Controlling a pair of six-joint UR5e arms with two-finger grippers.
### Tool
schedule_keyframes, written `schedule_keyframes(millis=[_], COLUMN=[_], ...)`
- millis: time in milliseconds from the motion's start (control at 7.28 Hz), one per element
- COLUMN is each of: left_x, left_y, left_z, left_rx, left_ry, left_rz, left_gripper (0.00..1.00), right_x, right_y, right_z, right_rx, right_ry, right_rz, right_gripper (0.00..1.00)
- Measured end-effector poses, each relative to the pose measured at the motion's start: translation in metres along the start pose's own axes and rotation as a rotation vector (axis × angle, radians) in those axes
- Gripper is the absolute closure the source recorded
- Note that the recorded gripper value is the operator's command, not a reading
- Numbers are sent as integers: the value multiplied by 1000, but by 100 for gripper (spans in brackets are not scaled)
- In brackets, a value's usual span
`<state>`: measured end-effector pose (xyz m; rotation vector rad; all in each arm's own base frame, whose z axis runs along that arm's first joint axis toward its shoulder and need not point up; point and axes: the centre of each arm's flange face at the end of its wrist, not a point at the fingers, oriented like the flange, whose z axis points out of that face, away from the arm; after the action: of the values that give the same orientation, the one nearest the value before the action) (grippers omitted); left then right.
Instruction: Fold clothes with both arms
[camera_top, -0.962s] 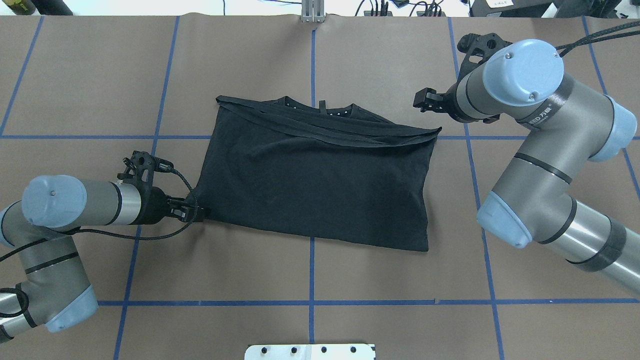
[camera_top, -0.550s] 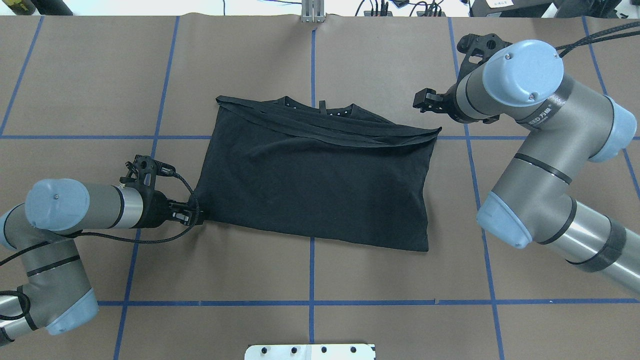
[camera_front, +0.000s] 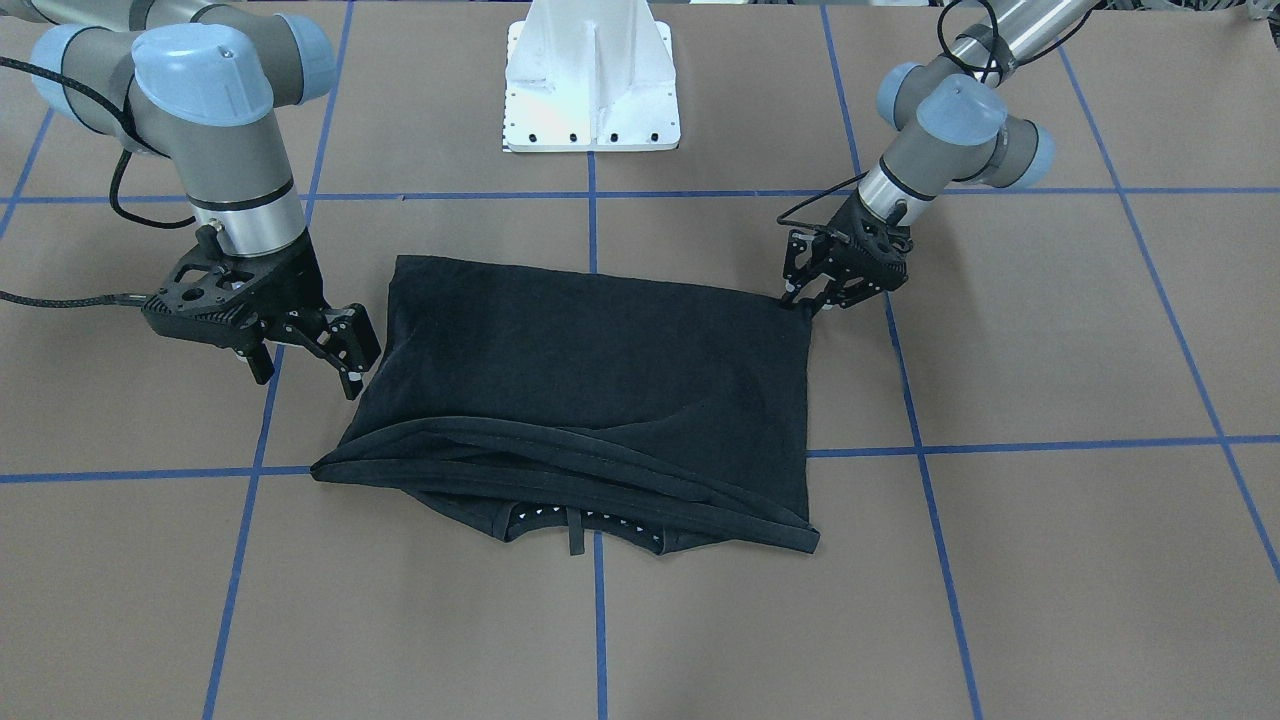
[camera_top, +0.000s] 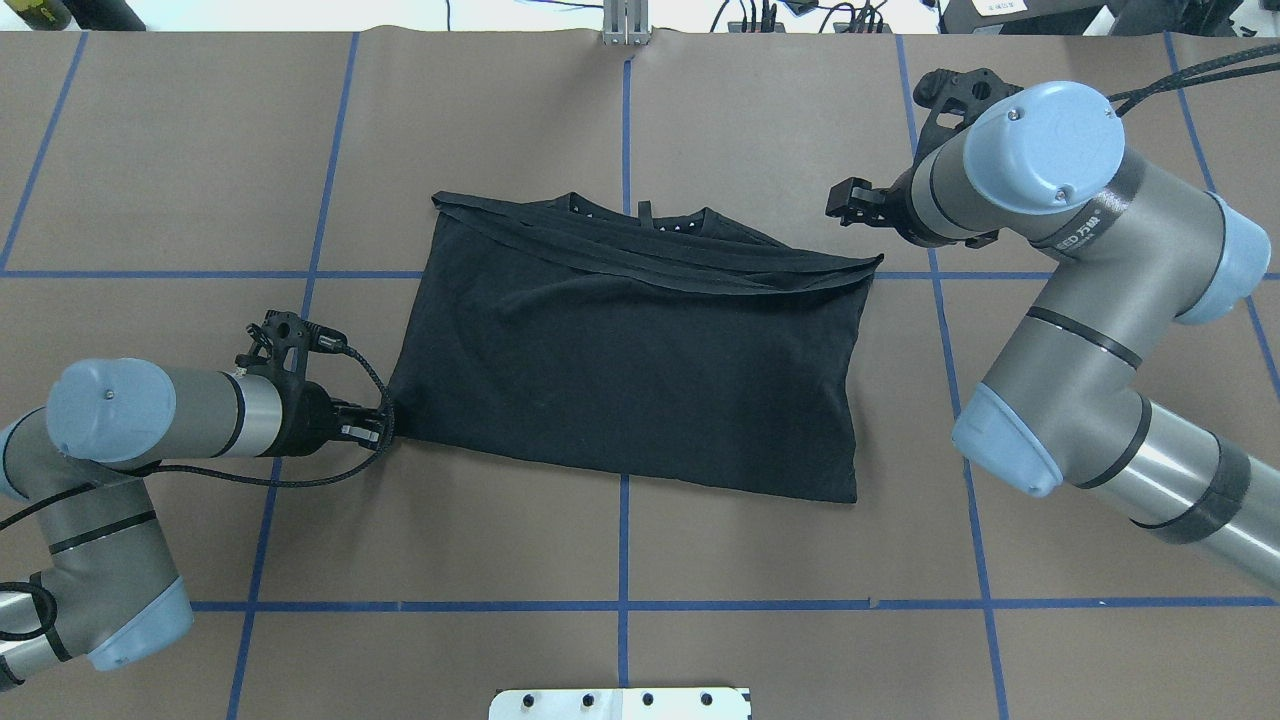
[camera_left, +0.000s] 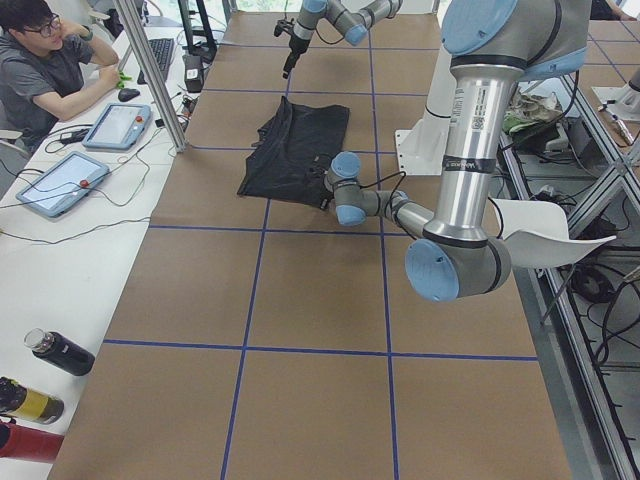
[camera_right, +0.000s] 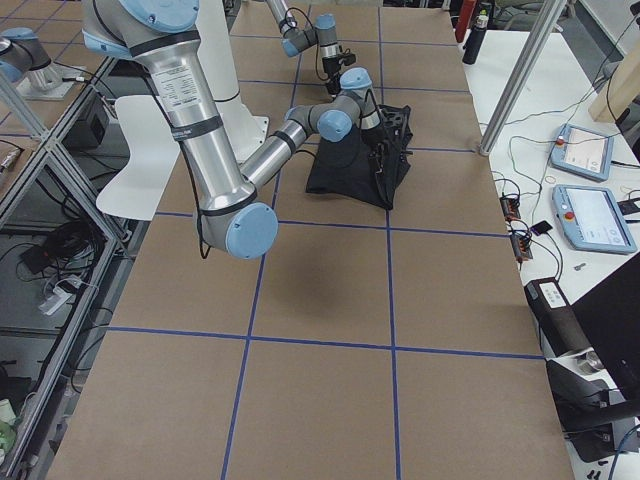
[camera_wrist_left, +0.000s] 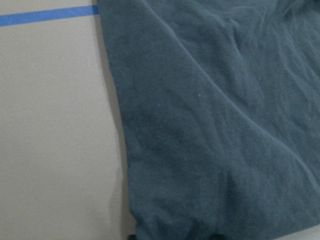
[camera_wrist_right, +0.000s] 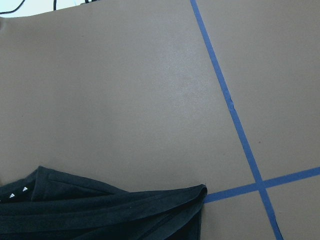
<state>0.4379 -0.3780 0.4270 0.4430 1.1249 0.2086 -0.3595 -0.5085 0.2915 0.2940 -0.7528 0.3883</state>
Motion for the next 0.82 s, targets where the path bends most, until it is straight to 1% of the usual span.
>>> schedule_keyframes(millis=[275,412,550,687,824], left_x=[-4,-14,-32,-62,-97], left_y=[-8,-20,-39,-63,-91], left_z=[-6,-14,-26,-40,-51], left_rx=[15,34,64,98,123], left_ry=[-5,-19,-50,-105,-175], left_rz=[6,28,84,147,192], left_gripper=[100,100,100,100,100], right_x=[0,-1,-2,-3,-4], right_y=[1,2,3,5,6], right_z=[1,2,2,3,3], right_rx=[-3,-4,-5,-8,-9], right_ry=[0,-1,-2,-3,-4], right_rz=[-2,-3,-5,-7,-9], right_gripper=[0,0,0,0,0])
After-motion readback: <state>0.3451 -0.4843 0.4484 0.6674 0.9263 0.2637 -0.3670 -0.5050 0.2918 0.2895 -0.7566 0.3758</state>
